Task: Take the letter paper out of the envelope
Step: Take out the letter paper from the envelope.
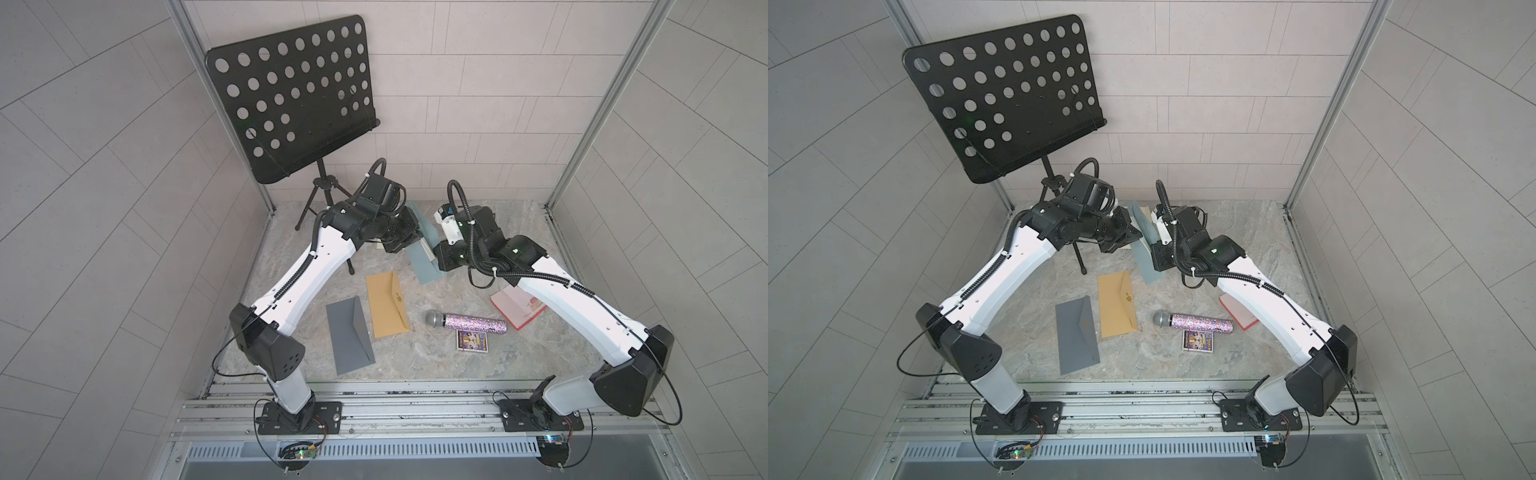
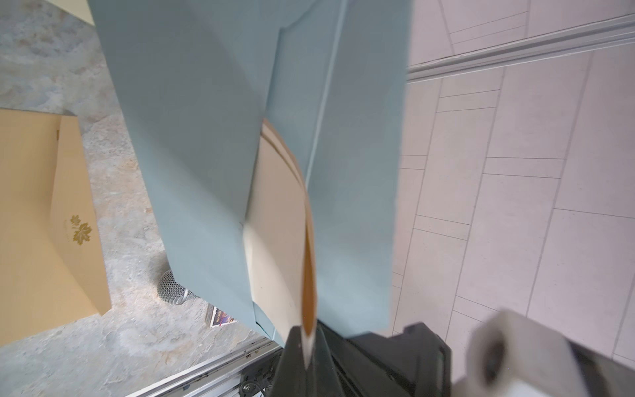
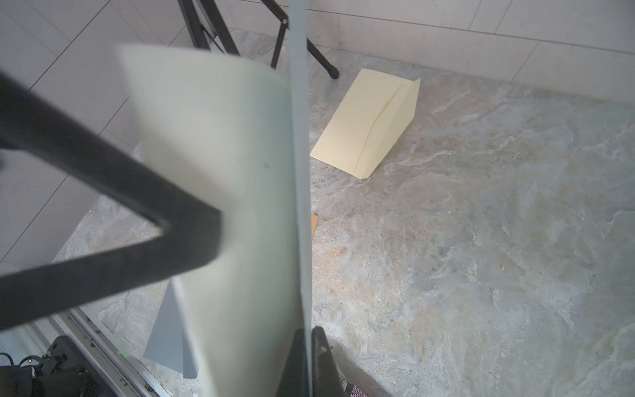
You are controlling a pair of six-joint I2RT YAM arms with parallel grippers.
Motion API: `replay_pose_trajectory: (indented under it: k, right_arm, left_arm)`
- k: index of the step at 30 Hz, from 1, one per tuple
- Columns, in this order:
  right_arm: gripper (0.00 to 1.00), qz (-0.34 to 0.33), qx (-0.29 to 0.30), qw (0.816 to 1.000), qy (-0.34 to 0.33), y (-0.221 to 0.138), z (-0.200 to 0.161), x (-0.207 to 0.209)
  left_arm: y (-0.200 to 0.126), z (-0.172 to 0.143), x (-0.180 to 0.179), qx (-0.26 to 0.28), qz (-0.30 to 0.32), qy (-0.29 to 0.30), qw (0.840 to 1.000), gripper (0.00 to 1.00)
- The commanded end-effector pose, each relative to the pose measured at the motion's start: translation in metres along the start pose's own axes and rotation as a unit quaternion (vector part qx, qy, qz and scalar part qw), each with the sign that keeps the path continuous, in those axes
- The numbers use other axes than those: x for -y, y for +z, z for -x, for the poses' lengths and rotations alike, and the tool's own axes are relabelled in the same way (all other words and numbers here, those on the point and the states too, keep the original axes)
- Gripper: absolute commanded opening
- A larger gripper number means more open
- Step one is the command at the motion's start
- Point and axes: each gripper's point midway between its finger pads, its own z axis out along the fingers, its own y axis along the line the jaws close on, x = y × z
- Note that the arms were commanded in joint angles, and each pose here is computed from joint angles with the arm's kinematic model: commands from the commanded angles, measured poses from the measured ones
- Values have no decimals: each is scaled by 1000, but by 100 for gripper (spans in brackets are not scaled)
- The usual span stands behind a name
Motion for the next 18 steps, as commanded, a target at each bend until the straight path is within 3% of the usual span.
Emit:
replay_pose_trajectory:
  k: [1, 11, 18]
  right_arm:
    - [0, -1, 3, 998, 65, -3, 0, 15]
    - [0, -24, 17, 981, 191, 12, -3, 68]
    - [0, 5, -19, 967, 254, 53, -22, 75]
  left_arm:
    - [-22, 3, 25, 26, -57, 23, 998, 0]
    - [-42, 13, 22, 49, -72, 31, 996, 0]
    - [-51, 7, -8, 58, -50, 28, 997, 0]
